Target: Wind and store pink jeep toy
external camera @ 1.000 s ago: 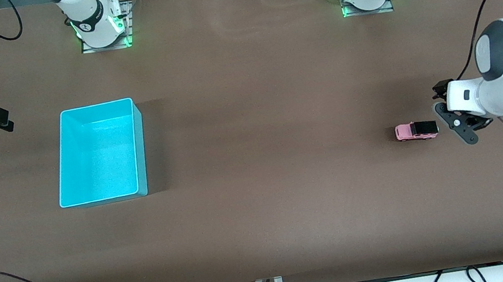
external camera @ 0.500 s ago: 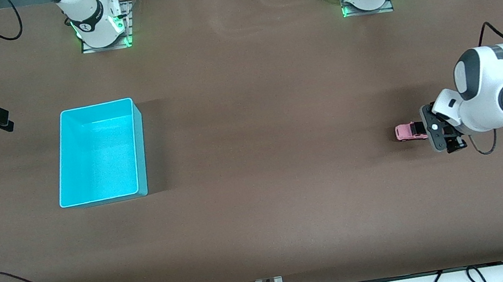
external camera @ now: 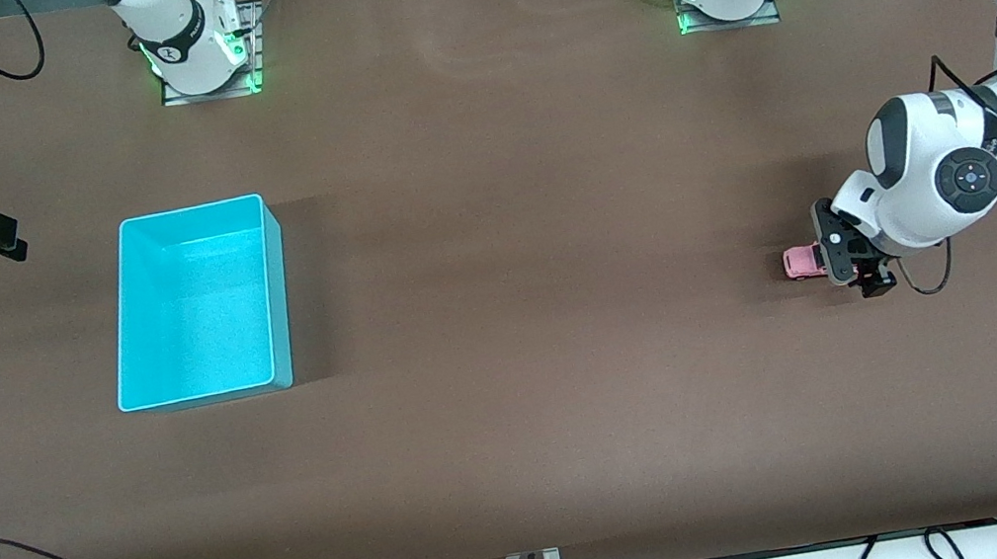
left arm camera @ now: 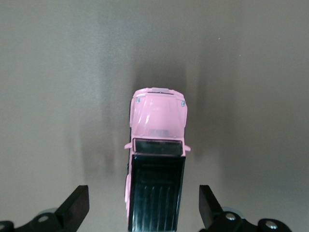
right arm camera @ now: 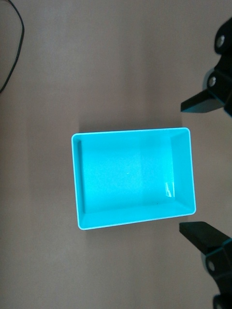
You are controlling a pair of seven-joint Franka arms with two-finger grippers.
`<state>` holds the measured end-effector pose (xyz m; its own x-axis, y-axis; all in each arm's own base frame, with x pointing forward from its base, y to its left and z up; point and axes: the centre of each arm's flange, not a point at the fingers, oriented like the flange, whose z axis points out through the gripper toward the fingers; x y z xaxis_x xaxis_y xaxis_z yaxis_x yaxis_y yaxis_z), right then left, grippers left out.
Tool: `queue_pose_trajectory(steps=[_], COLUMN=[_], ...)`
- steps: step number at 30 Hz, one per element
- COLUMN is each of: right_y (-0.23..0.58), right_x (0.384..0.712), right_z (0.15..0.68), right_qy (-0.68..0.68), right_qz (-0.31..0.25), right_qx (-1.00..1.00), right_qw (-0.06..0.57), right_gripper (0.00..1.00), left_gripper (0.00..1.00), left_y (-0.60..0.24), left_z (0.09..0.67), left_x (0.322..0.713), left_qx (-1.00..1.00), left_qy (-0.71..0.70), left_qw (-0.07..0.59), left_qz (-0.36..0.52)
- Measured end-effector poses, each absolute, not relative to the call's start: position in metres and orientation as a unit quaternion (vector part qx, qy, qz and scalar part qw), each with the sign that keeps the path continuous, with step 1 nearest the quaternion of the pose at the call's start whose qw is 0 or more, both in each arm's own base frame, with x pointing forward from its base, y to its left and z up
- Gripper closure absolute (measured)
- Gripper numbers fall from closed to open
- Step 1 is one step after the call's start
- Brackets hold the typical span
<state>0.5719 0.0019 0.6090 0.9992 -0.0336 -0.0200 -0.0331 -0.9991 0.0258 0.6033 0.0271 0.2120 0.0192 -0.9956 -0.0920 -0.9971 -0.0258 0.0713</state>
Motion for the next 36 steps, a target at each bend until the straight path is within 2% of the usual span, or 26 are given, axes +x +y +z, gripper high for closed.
queue_pose_trajectory(steps=[8,10,12,13,17,18,36], right_y=[0.002,0.002,0.002,0.002,0.002,0.002,0.002], right_x=[0.572,0.572,0.572,0.572,0.572,0.572,0.572], right_z=[0.609,0.609,0.609,0.609,0.609,0.609,0.609], right_qy=[-0.017,-0.017,-0.017,-0.017,-0.017,-0.017,-0.017], right_qz=[-0.010,-0.010,-0.010,-0.010,-0.010,-0.010,-0.010], right_qx=[1.000,1.000,1.000,1.000,1.000,1.000,1.000], right_qw=[0.013,0.013,0.013,0.013,0.013,0.013,0.013], right_gripper=[0.00,0.00,0.00,0.00,0.00,0.00,0.00], left_gripper=[0.00,0.07,0.19,0.19,0.39,0.48,0.49], left_y=[0.022,0.021,0.021,0.021,0.021,0.021,0.015], left_z=[0.187,0.184,0.184,0.185,0.187,0.188,0.188], left_x=[0.583,0.580,0.580,0.580,0.581,0.581,0.582], left_qx=[-0.709,-0.704,-0.696,-0.694,-0.688,-0.688,-0.683], left_qy=[0.705,0.710,0.717,0.719,0.725,0.725,0.729], left_qw=[0.022,0.023,0.025,0.026,0.028,0.028,0.027], left_qz=[0.028,0.025,0.022,0.022,0.020,0.020,0.018])
